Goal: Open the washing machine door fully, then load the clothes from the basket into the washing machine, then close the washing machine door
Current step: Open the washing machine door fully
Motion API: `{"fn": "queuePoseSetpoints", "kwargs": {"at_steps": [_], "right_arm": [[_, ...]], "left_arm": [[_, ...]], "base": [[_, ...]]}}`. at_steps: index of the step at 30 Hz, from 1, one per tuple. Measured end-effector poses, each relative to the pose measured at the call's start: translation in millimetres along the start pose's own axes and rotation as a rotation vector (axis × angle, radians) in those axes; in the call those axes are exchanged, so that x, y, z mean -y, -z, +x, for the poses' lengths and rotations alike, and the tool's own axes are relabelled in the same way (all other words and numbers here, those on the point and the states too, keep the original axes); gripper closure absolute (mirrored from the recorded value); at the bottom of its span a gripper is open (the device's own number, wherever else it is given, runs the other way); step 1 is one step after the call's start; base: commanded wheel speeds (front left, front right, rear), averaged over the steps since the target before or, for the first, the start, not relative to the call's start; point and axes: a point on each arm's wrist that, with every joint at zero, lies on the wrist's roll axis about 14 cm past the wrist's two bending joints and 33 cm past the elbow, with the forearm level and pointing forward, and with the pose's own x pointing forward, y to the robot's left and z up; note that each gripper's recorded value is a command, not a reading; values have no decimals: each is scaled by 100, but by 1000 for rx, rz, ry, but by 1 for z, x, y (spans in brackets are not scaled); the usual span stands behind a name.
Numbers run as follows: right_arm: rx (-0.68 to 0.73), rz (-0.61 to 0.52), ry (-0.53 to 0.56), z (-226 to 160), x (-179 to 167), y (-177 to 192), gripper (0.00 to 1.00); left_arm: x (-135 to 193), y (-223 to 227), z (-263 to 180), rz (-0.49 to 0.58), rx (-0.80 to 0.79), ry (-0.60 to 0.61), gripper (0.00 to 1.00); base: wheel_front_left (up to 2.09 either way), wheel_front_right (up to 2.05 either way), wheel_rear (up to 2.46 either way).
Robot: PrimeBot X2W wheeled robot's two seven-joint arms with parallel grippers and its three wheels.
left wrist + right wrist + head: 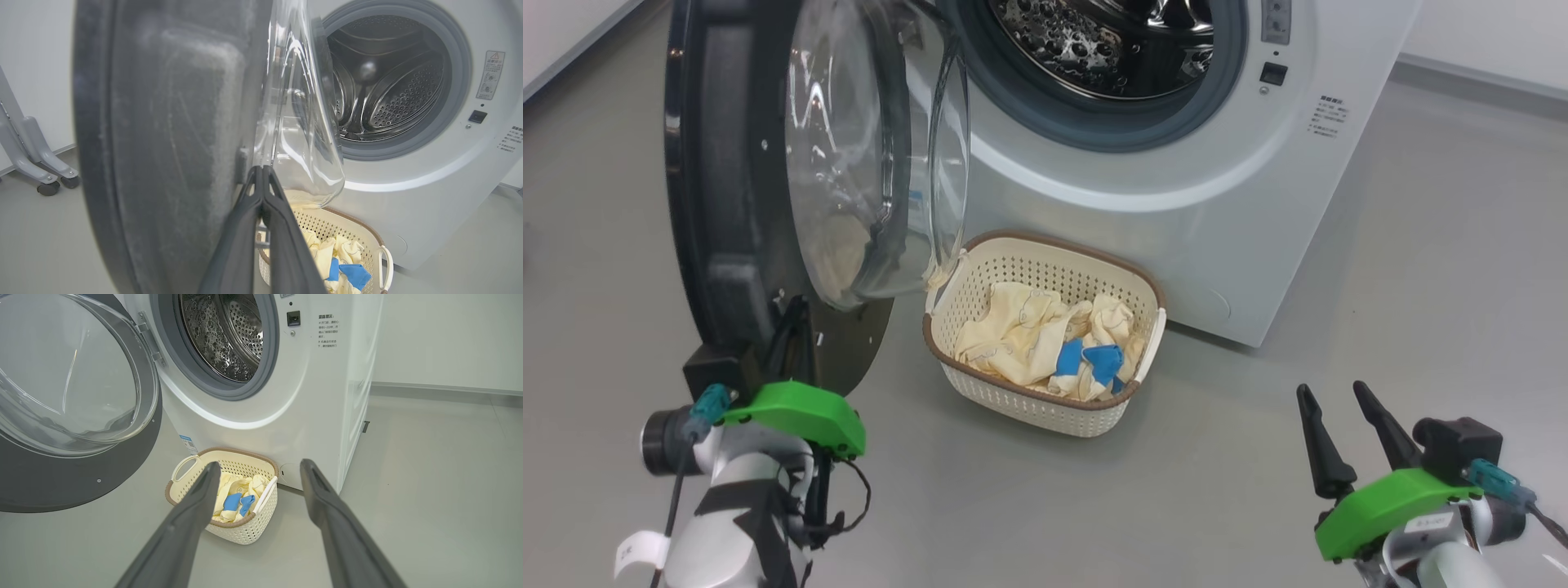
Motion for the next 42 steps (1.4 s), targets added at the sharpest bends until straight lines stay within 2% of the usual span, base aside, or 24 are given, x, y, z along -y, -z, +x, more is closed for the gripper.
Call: {"fn": "queuePoseSetpoints", "kwargs": {"at_steps": [13, 17, 25, 42], "right_arm": [[-49, 3, -31, 22, 6, 14, 0], [-58, -2, -39, 29, 9, 16, 0], [-71, -8, -67, 45, 10, 18, 0], [-145, -33, -3, 44, 53, 39, 0]], "left_arm": [[-60, 2, 5, 39, -13, -148, 100], [-75, 0, 9, 5, -3, -201, 100], [-105, 0, 19, 11, -9, -269, 100], [-167, -2, 36, 106, -39, -392, 100]], "base": [[0, 0, 0], [0, 0, 0], [0, 0, 0], [0, 0, 0]]}}
